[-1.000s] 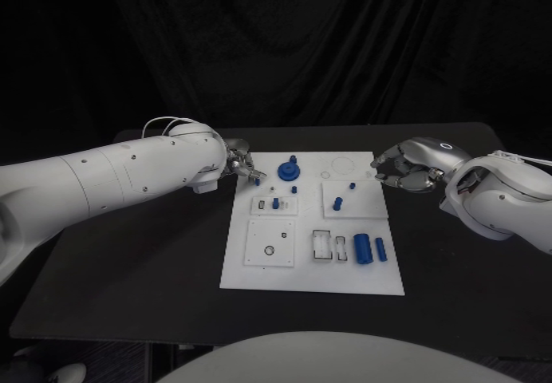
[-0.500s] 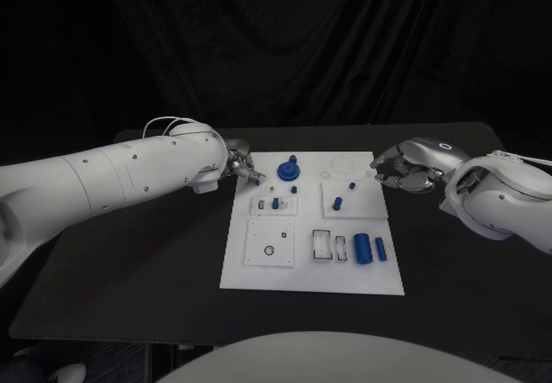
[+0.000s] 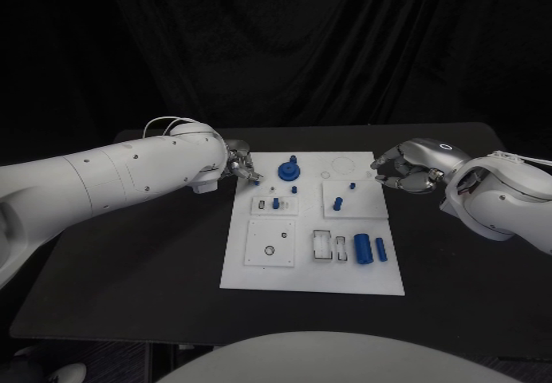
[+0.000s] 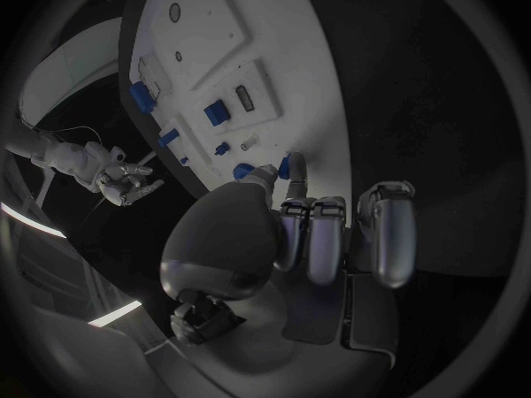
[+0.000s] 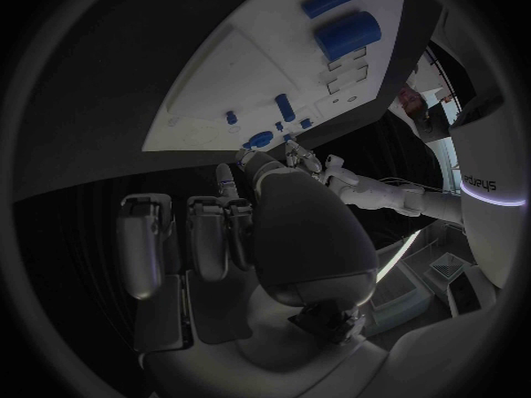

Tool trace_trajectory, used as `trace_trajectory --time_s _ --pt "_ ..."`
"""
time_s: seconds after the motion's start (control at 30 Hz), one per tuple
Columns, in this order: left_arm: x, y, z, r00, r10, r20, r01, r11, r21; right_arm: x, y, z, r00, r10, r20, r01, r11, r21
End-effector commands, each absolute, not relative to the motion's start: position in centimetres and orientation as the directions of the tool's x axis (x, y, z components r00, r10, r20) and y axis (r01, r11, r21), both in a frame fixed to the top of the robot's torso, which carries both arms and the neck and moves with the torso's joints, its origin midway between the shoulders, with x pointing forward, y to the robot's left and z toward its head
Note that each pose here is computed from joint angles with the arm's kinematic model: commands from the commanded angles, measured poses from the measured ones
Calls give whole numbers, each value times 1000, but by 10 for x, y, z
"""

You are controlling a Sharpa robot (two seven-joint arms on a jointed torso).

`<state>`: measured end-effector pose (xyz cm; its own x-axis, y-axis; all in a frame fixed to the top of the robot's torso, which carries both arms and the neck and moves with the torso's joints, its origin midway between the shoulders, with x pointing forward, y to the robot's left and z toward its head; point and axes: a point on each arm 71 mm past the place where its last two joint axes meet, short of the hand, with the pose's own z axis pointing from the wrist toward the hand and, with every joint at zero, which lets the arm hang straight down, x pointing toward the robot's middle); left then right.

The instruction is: Assemble the parts on the task board

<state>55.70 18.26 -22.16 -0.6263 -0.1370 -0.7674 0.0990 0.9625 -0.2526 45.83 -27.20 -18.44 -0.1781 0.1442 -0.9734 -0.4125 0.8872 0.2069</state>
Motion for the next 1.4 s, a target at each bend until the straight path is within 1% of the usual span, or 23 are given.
trace_trajectory --time_s 0.03,0.5,0.8,1.0,1.23,1.4 --pt "556 180 -223 -640 -135 -756 109 959 -263 458 -273 -186 -188 138 -972 -402 892 205" --pt "556 181 -224 -644 -134 -753 114 957 -268 457 -273 -187 -196 134 -971 -396 895 203" --pt "556 182 -223 -630 -152 -762 119 950 -289 457 -274 -187 -200 131 -971 -392 897 202" --pt "554 184 -222 -636 -223 -738 85 931 -355 457 -274 -187 -202 130 -971 -389 899 201" --pt "552 188 -220 -620 -278 -734 79 908 -411 457 -275 -187 -202 129 -971 -386 900 201" --pt "550 190 -220 -628 -333 -703 49 885 -463 458 -276 -187 -203 129 -971 -385 901 200"
